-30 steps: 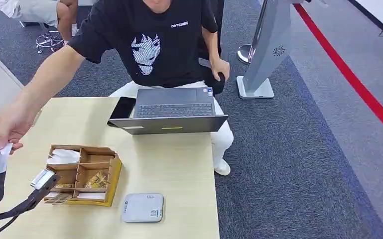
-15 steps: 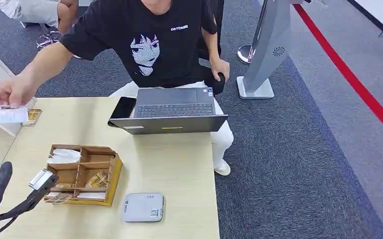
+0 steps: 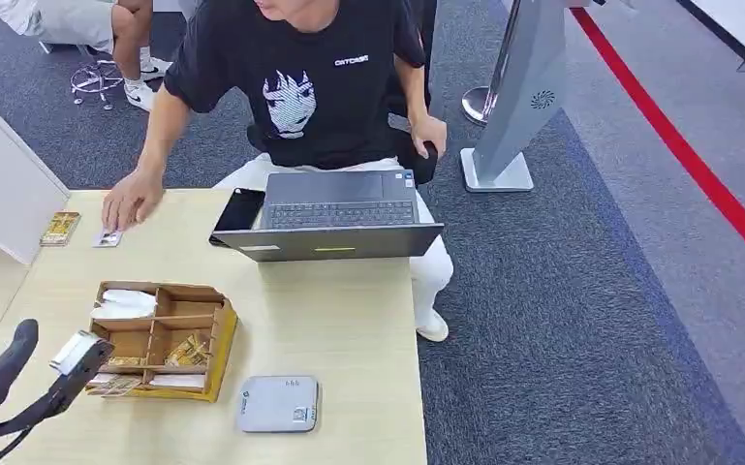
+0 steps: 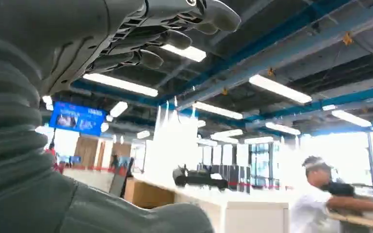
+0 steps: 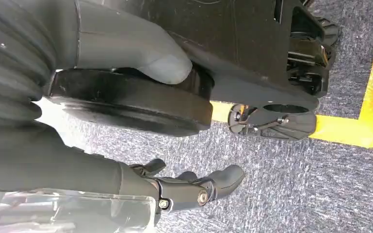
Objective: Pass the card to the sensor for recognition and then transmit it.
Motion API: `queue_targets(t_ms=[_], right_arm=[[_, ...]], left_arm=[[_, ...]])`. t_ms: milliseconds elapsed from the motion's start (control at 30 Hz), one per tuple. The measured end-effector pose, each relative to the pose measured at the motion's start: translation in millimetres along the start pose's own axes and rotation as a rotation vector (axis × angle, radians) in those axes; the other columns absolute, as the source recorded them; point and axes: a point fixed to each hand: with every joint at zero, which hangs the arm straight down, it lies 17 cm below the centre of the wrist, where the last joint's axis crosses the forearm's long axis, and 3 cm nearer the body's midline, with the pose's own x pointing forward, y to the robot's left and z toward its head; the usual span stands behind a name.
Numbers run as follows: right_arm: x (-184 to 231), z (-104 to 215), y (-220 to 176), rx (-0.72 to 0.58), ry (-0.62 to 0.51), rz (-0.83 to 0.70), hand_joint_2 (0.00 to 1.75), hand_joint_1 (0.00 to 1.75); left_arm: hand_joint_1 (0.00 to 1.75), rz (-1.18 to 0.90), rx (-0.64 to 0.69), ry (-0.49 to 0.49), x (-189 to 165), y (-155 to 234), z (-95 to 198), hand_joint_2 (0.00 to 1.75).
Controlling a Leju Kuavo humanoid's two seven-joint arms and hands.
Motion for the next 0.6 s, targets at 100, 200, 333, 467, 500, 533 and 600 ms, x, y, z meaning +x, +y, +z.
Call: queue_targets(t_ms=[100, 200, 333, 467, 500, 533, 600], right_arm=[[0, 0, 0, -0.001, 0.001, -0.017, 1.75, 0.00], [0, 0, 0, 0.001, 0.000, -0.030, 1.75, 0.00], [-1, 0, -1, 0.003, -0.001, -0.033, 1.75, 0.00], [-2, 0, -2, 0.008, -0.003, -0.044, 1.75, 0.00], [-2, 0, -2, 0.008, -0.003, -0.044, 1.75, 0.00], [-2, 0, -2, 0.007, -0.003, -0.044, 1.75, 0.00], [-2, -1, -3, 0.007, -0.005, -0.041, 1.75, 0.00]], left_arm=[[0.00, 0.130, -0.125, 0.004, 7, -24, 12, 1.75], [0.00, 0.265, -0.273, 0.013, 16, -54, 37, 1.75], [0.00, 0.352, -0.366, 0.027, 22, -72, 59, 1.75], [0.00, 0.457, -0.507, 0.035, 30, -95, 104, 1.75], [0.00, 0.455, -0.524, 0.037, 30, -97, 112, 1.75], [0.00, 0.451, -0.536, 0.038, 29, -99, 119, 1.75], [0.00, 0.450, -0.563, 0.036, 29, -103, 132, 1.75]])
